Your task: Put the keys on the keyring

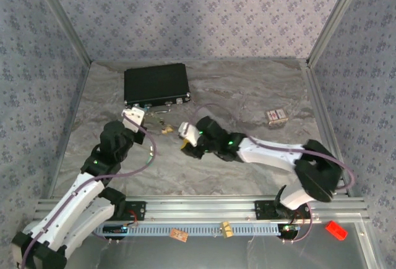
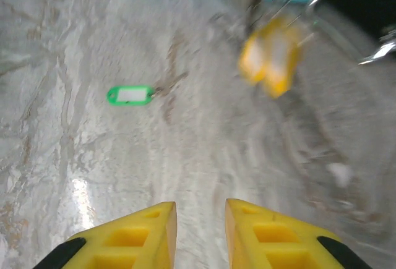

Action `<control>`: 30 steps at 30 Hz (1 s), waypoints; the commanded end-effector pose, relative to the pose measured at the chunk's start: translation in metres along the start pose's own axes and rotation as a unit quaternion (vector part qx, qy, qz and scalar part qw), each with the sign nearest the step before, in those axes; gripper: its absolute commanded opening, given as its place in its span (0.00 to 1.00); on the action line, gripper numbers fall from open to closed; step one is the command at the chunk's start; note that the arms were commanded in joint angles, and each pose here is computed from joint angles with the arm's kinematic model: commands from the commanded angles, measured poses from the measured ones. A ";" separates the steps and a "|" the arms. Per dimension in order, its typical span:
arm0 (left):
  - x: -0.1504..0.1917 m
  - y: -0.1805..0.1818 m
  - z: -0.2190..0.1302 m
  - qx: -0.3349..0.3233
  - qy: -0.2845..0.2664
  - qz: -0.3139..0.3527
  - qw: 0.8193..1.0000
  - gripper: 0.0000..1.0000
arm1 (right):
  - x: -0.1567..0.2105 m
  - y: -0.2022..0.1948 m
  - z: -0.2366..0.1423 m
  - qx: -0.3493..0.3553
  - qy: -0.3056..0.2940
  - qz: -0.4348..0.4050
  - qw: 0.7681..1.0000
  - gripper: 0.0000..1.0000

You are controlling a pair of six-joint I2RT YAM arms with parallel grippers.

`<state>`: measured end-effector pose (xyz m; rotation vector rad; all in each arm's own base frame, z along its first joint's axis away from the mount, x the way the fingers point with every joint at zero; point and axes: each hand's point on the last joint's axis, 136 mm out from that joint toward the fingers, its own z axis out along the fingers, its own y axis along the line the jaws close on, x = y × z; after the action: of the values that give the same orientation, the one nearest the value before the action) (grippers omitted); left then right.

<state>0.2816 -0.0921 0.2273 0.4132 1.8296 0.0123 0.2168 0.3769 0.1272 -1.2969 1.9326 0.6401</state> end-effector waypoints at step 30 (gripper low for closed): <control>-0.015 0.075 -0.028 -0.140 -0.038 -0.108 0.983 0.00 | -0.010 0.022 0.141 -0.064 0.121 0.445 0.885 0.30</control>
<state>0.2798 -0.0266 0.2407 0.0724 1.8337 0.1094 0.2476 0.4869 0.0474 -0.4845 2.6787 1.0639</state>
